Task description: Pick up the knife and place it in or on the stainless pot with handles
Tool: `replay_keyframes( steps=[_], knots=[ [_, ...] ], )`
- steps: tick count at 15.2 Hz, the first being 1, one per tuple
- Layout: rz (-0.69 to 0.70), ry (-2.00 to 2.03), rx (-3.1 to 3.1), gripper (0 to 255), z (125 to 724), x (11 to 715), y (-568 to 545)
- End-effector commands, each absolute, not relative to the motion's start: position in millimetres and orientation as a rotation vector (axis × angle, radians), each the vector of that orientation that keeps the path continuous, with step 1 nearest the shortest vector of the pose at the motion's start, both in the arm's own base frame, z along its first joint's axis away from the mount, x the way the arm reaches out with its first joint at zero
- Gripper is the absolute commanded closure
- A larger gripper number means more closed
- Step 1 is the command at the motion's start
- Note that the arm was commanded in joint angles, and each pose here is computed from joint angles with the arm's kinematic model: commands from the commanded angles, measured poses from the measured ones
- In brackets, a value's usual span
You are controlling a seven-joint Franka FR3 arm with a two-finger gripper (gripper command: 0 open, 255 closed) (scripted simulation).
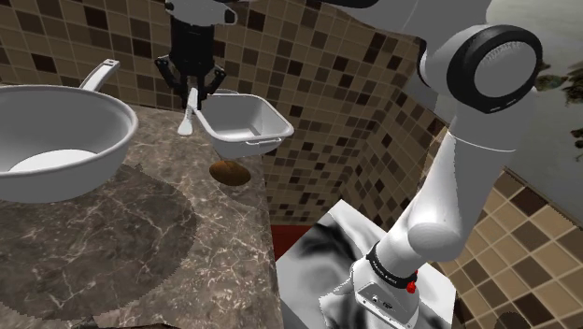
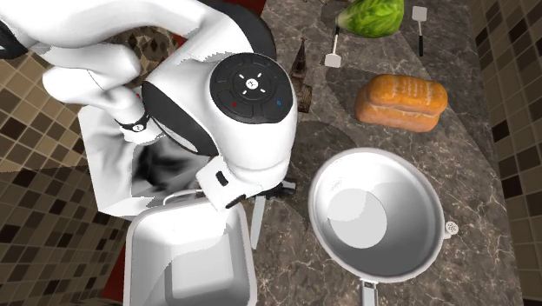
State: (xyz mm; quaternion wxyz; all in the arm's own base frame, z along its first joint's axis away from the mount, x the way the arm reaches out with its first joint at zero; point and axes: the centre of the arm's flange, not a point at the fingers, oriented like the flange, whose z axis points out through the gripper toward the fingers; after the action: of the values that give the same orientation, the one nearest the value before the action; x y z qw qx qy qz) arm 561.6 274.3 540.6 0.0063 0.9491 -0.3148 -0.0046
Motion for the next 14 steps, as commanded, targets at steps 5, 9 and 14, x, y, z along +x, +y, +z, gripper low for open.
replay_keyframes(
  steps=[5, 9, 14],
  knots=[
    [-0.015, -0.984, 2.971, 255, 545.4, 578.7, 195.8],
    [-0.015, -0.984, 2.971, 255, 548.3, 590.4, 144.4],
    [-0.015, -0.984, 2.971, 255, 552.0, 604.9, 80.1]
  ],
)
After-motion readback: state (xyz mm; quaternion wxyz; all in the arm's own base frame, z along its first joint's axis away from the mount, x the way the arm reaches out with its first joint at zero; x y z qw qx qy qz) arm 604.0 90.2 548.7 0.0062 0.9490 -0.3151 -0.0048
